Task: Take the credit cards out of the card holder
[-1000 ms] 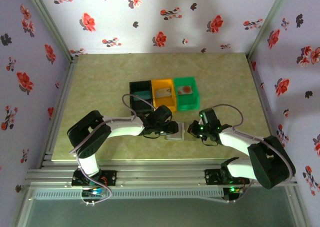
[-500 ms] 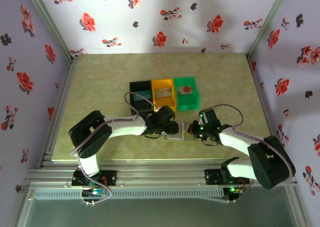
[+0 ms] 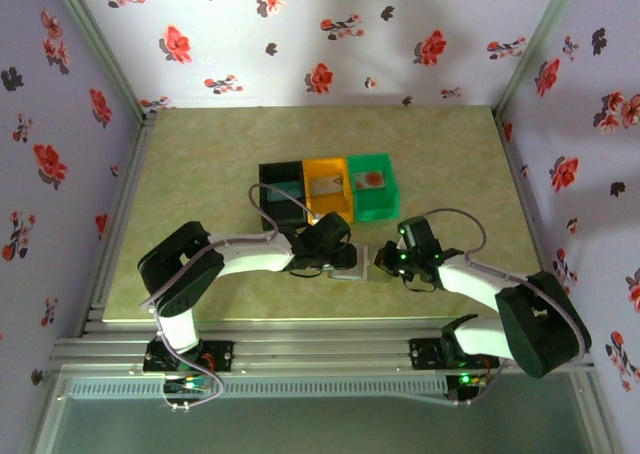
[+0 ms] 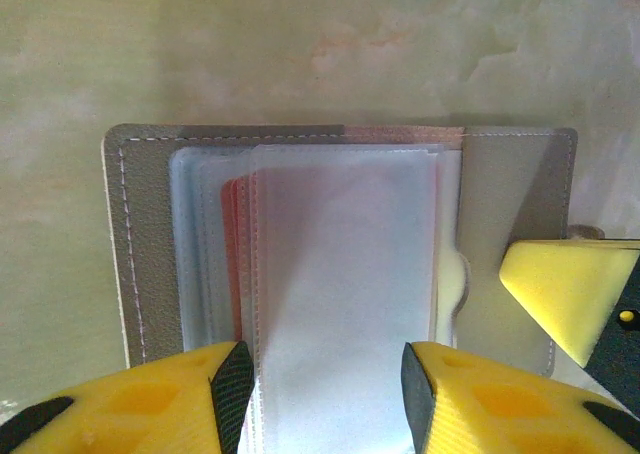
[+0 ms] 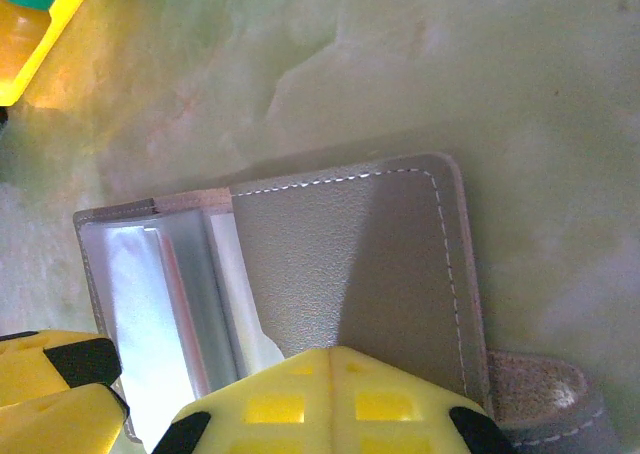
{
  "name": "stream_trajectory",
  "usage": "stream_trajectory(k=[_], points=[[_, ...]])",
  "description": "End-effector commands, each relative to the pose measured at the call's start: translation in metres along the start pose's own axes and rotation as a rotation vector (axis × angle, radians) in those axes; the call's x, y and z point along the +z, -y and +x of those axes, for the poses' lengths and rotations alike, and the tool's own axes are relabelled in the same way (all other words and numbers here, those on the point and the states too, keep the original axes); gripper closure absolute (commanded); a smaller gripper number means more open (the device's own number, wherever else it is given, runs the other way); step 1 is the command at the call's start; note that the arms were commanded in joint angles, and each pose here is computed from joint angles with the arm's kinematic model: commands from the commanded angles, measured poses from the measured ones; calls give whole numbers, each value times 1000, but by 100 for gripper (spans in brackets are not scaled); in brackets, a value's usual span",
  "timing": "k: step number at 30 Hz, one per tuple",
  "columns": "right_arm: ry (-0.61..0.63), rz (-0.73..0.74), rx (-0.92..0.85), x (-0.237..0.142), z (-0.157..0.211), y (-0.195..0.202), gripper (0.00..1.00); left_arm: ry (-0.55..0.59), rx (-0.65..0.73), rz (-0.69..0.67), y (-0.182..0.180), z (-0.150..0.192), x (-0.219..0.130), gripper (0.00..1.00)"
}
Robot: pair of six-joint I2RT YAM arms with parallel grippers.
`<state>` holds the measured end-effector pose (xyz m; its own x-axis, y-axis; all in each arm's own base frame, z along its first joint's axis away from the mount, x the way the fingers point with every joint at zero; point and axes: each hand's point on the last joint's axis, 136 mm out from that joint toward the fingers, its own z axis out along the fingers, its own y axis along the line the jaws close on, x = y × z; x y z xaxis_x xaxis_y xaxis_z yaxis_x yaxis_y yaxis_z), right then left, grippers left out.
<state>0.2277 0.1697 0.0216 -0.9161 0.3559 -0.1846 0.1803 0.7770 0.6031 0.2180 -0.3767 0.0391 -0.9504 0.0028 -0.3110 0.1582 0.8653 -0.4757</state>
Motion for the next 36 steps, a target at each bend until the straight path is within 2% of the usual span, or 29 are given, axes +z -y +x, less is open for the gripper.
stream_trajectory(k=[1, 7, 12, 20, 36], points=[[-32, 31, 9, 2, 9, 13, 100, -7, 35, -81, -19, 7, 2, 51], [-39, 31, 10, 4, 11, 13, 100, -2, 43, -77, -17, 7, 3, 52], [-35, 33, 8, 3, 10, 14, 100, 21, 66, -137, -25, 4, -3, 54], [-38, 32, 10, 4, 11, 14, 100, 32, 78, -159, -29, 3, -3, 54], [-43, 35, 15, 5, 12, 16, 100, 59, 72, -67, -4, -3, -14, 58]])
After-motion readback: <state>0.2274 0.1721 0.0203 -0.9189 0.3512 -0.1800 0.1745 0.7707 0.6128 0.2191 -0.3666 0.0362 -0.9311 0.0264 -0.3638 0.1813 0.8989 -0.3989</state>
